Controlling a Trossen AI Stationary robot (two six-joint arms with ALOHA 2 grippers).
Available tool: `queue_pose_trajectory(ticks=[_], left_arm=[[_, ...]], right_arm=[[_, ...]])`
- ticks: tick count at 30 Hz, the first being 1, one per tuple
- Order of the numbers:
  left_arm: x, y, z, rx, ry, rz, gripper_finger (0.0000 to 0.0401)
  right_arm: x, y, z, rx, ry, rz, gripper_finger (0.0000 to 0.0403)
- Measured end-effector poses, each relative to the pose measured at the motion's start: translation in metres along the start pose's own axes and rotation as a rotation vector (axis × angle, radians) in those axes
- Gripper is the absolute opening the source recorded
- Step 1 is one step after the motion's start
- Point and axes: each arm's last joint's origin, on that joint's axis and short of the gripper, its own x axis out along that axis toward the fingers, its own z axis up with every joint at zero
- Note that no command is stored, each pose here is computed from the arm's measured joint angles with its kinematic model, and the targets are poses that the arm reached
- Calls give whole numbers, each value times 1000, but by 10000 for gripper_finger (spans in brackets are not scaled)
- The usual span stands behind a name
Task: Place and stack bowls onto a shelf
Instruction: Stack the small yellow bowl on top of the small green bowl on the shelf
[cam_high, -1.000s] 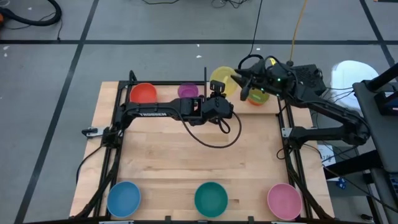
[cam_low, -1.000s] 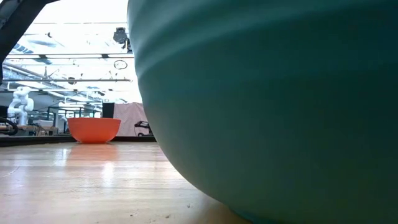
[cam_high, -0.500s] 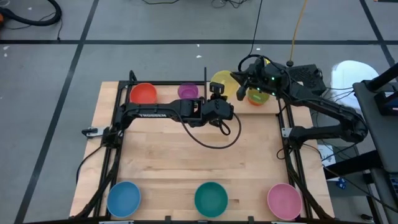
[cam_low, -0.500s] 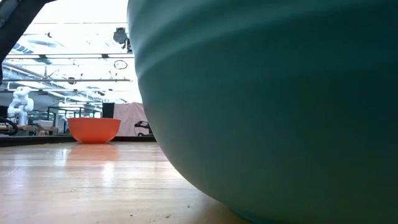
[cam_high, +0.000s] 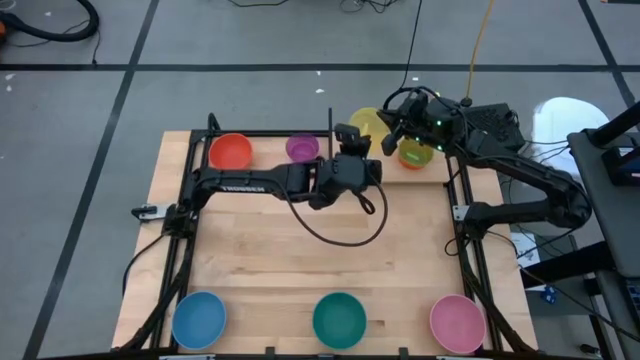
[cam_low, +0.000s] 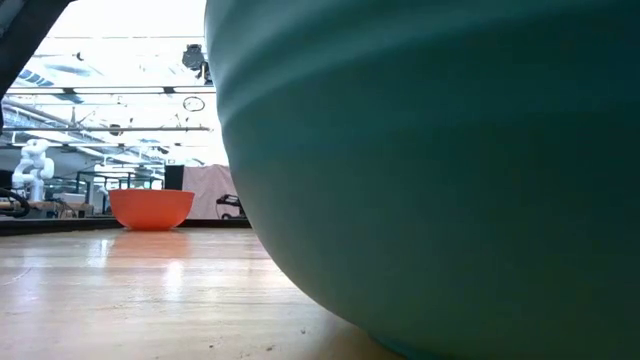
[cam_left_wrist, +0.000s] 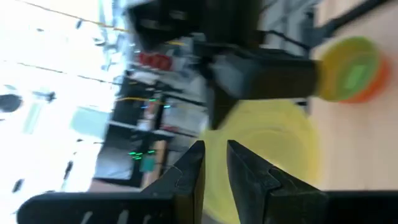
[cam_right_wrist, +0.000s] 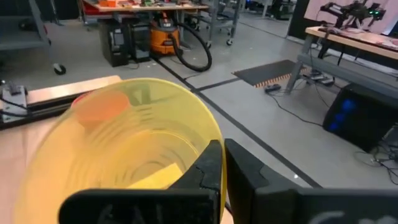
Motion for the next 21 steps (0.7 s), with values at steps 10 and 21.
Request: queue_pose_trajectory(ticks=[10, 21], left_arm=[[1, 18, -1, -15, 218, 218, 74], [-6, 55, -18, -152, 312, 302, 74]], right_arm=[[-26, -22, -10, 52, 139, -193, 0], [-50, -52, -38, 107, 417, -333, 0]])
